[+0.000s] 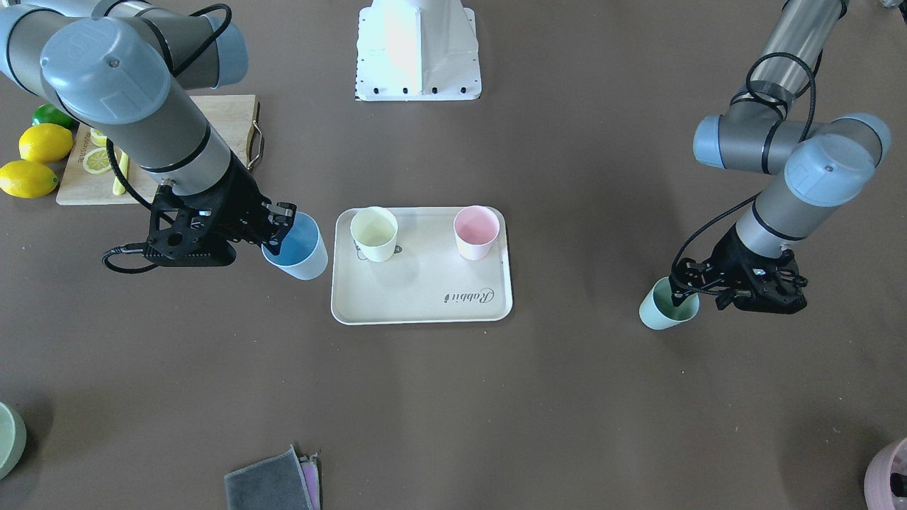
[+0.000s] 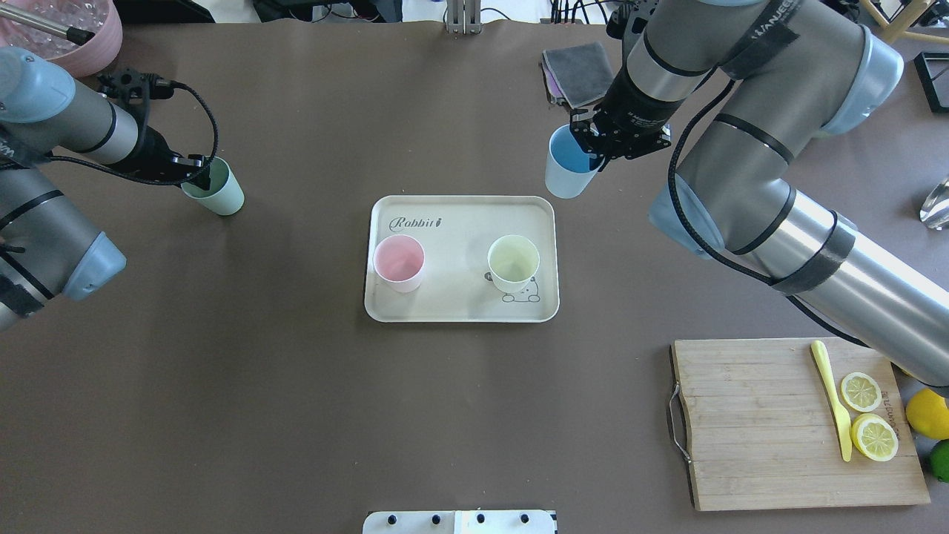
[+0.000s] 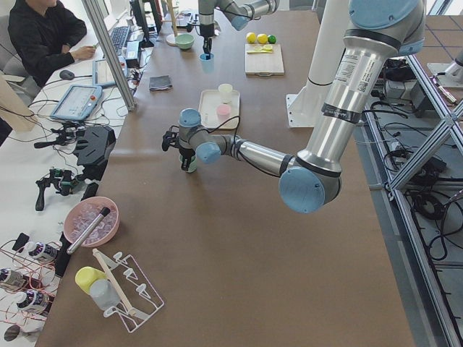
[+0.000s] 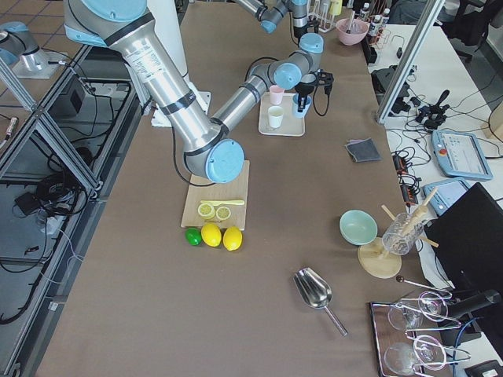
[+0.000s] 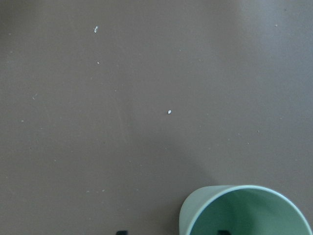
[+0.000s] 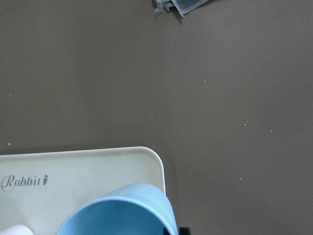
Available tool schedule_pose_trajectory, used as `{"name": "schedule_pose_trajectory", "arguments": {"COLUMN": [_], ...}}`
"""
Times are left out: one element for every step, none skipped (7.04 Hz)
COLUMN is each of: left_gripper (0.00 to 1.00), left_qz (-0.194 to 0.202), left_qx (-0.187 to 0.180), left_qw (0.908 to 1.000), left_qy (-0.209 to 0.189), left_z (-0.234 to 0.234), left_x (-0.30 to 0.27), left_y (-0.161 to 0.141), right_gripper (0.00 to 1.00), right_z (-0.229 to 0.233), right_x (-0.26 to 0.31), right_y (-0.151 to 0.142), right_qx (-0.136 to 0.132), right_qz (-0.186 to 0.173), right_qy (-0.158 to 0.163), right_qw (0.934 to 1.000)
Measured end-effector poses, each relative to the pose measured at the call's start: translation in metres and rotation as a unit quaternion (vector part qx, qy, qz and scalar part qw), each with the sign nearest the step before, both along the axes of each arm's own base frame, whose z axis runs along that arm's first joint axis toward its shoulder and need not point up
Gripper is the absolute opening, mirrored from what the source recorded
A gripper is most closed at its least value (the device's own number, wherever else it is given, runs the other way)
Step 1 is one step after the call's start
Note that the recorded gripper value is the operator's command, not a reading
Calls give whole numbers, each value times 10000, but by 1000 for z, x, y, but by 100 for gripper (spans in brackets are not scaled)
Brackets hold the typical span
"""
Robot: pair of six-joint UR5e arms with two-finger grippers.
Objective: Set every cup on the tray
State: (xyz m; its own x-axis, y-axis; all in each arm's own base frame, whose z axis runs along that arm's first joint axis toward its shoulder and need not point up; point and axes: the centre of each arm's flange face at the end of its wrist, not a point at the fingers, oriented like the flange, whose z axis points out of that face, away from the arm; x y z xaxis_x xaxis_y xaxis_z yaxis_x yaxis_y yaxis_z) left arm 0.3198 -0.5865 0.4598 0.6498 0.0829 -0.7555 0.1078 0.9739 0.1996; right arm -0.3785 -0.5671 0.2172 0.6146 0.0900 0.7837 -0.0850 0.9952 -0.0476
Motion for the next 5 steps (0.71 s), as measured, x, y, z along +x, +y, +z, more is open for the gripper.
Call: {"name": "schedule_pose_trajectory", "arguments": {"left_gripper": [0, 0, 0, 0, 0], "left_qz": [-26, -58, -81, -87, -90], "left_qx": [0, -85, -247, -356, -401], "left_qw": [10000, 9999, 9996, 9992, 9989], "left_qy": [41, 76, 137, 183, 211], "left_z": [-14, -32, -57, -78, -94], "left_x": [4, -1, -13, -20, -21], "left_y": [-5, -16, -31, -40, -45], "right_gripper": [0, 0, 0, 0, 0], "right_z": [0, 5, 12, 17, 16], "right_x": [-9, -20, -33, -52, -74], "right_y": [-10, -21, -28, -24, -12], "right_qx": [9, 77, 144, 172, 126], "right_qz": [3, 12, -1, -48, -64], "right_qy": [17, -8, -21, -8, 9], "right_qw": [10000, 10000, 9999, 9998, 9999]}}
